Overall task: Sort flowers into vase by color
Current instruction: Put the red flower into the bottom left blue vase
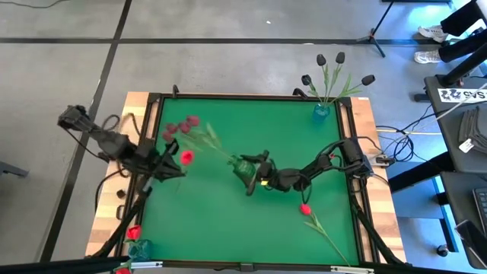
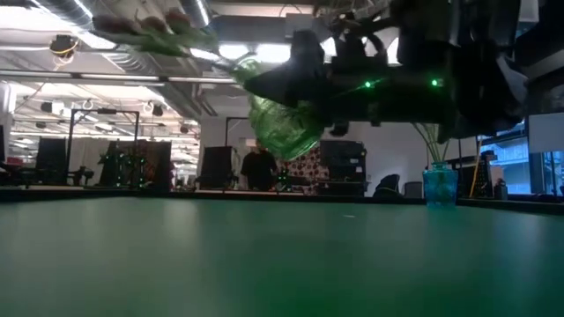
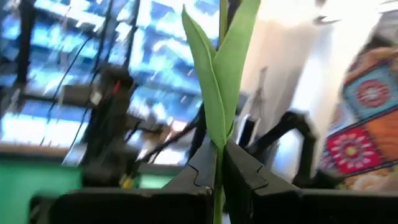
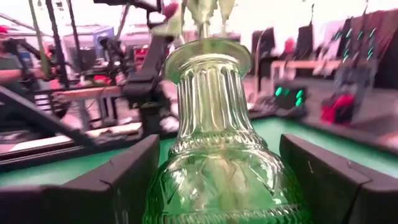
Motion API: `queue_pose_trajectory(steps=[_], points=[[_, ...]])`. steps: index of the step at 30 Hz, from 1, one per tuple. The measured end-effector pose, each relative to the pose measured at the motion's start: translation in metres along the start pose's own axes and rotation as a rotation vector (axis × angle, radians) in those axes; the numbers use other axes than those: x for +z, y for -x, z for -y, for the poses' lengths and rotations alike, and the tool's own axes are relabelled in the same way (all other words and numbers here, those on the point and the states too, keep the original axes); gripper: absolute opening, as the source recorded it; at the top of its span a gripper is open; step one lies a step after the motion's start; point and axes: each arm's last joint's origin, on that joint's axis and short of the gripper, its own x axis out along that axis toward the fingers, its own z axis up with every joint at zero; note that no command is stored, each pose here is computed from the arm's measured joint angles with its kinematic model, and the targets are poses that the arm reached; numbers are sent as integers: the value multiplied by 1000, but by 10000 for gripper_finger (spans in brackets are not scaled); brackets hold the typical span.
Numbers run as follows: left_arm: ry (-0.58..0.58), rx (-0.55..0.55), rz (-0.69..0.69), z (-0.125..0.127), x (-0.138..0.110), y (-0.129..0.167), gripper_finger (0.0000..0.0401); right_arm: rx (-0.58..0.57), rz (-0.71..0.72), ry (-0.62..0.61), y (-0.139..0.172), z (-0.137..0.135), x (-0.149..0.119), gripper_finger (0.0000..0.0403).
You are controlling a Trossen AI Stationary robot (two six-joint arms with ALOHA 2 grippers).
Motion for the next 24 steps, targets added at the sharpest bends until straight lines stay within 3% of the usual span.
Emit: queue_pose_trajectory(steps=[7,14,20,24], points=[[-26,-55,86,8,39,6,9,-37,82,153,-1,4,9,312],[-54,-96,70,20,66,15,9,-63,141,159,-21,8,21,311],[-78,-31,7,19,63,18,9,-58,210,139,-41,17,36,311],[-48,-61,-87,19,54,18,9,-52,218,48,-48,49,40,311]])
